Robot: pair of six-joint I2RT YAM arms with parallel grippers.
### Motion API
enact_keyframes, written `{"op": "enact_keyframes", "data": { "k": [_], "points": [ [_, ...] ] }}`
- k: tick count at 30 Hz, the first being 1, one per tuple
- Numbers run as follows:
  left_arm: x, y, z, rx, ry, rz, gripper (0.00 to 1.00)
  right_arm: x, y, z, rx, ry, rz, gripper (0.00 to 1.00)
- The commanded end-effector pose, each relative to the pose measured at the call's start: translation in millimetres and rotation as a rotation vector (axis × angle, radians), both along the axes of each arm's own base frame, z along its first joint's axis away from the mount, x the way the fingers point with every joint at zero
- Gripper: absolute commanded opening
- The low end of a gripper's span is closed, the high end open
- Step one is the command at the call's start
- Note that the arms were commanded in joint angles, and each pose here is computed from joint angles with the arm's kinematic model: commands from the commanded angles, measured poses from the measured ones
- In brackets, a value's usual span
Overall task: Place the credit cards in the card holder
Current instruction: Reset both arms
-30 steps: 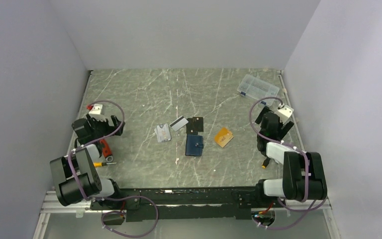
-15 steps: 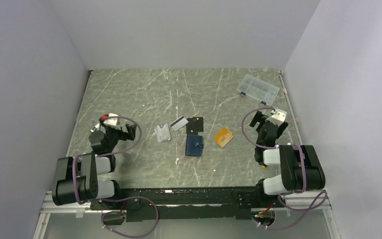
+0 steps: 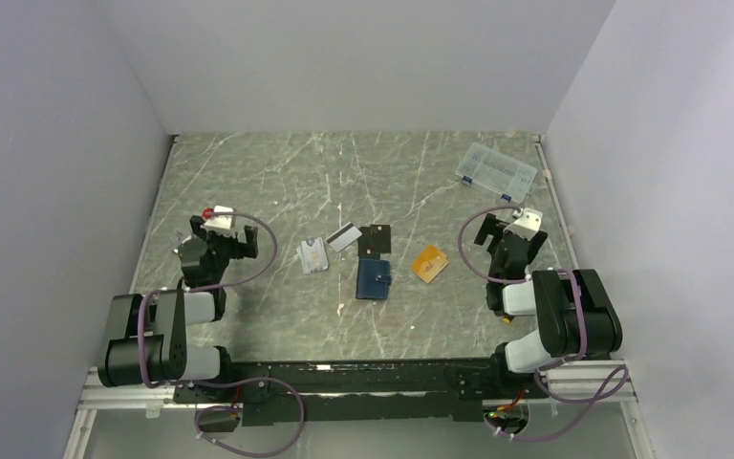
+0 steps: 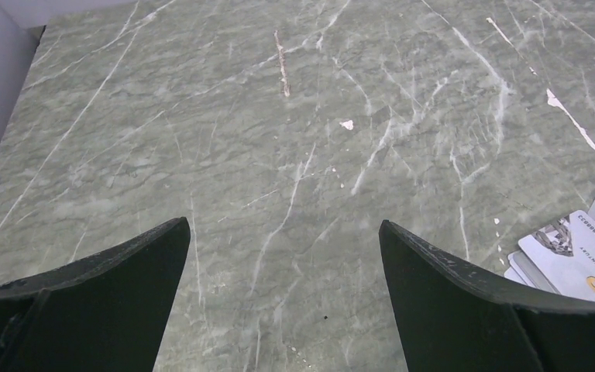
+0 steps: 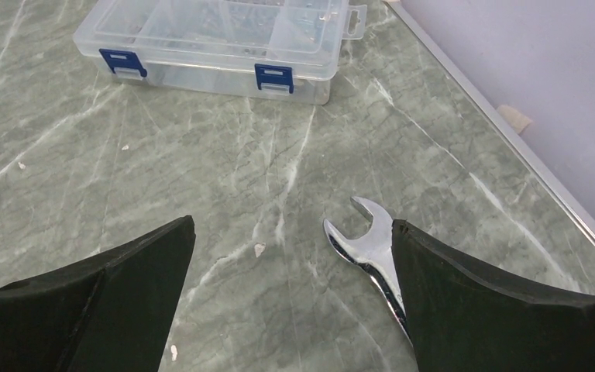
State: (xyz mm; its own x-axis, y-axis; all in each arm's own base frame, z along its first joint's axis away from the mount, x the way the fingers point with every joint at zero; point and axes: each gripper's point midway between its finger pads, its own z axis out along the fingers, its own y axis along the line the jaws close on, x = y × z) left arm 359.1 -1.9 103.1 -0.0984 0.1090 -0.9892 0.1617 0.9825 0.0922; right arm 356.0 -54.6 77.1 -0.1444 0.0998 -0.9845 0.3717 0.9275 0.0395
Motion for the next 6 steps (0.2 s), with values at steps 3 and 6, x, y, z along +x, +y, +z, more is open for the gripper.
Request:
{"op": "enact_keyframes", "data": {
  "k": [3, 6],
  "points": [
    [7.3, 3.7, 16.6, 0.025, -0.055, 0.015, 0.99, 8.0, 0.7, 19.3, -0.007, -0.069, 0.005, 1.0],
    [6.2, 3.4, 15.2, 0.023, -0.052, 0.016, 0.99, 8.3, 1.1, 19.8, -0.006, -0.07, 0.006, 1.0]
  ]
}}
